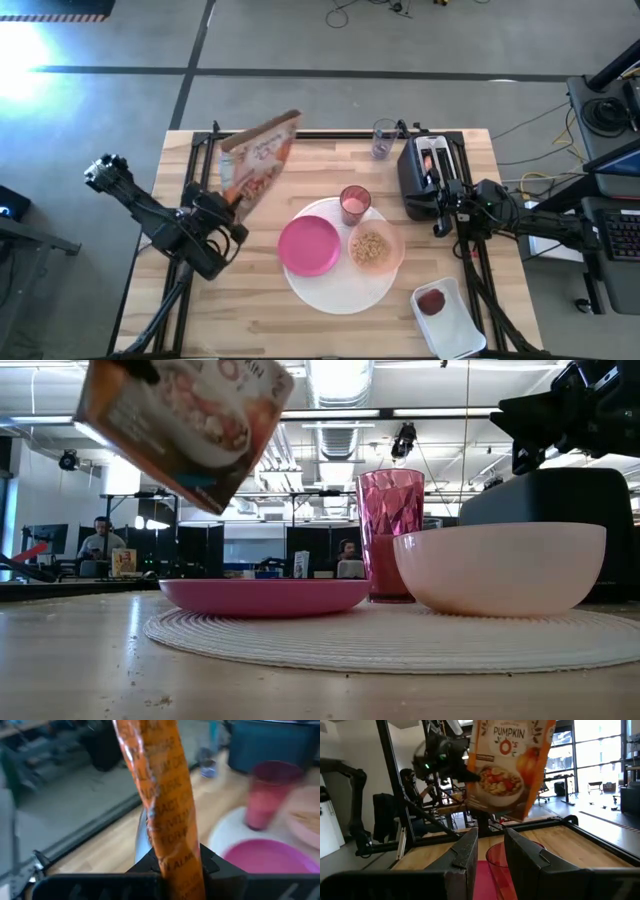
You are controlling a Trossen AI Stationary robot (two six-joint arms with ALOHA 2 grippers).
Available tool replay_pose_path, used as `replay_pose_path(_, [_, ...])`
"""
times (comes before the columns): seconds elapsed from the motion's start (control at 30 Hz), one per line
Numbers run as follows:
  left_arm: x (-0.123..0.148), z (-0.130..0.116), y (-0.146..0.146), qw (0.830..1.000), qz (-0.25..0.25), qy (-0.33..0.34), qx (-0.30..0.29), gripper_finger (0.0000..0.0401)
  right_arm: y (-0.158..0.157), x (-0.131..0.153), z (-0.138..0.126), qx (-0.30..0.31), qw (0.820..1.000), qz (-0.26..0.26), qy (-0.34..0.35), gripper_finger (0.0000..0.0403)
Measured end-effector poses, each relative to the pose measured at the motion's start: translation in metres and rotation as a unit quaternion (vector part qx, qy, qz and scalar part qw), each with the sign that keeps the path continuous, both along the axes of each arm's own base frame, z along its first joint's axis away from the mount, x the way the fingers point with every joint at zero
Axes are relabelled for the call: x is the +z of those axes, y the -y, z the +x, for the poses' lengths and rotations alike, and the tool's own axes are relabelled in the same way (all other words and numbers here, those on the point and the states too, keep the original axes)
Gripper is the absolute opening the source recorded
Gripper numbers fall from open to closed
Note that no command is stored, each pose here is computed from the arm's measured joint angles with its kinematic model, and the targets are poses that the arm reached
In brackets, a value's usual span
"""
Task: Arrange a breakfast setting
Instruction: Pour the cereal into the orange bowl
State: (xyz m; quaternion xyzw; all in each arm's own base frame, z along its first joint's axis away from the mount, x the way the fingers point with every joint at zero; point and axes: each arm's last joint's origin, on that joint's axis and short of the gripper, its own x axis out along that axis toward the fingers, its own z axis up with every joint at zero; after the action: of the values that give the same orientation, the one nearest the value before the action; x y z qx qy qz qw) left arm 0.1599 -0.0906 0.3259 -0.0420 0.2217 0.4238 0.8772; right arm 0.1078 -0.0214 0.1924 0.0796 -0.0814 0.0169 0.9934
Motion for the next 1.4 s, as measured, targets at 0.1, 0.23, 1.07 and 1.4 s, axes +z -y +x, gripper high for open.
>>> replay_pose_path(0.1, [-0.027,-0.011,-0.012,0.999,0.038,0.012,0.02,0.0015,0.0,0.0,0.0,0.0,1.0,0.0,0.0,0.0086])
replay_pose_path(0.23, [-0.062,-0.022,-0.029,0.996,0.058,0.034,0.062,0.0015,0.0,0.0,0.0,0.0,1.0,0.0,0.0,0.0086])
replay_pose_path(1.07, [-0.176,-0.058,-0.088,0.956,0.06,0.088,0.272,0.0015,0.0,0.0,0.0,0.0,1.0,0.0,0.0,0.0086])
replay_pose_path(1.4, [-0.198,-0.061,-0.1,0.944,0.097,0.095,0.3,0.0015,0.0,0.0,0.0,0.0,1.0,0.0,0.0,0.0086])
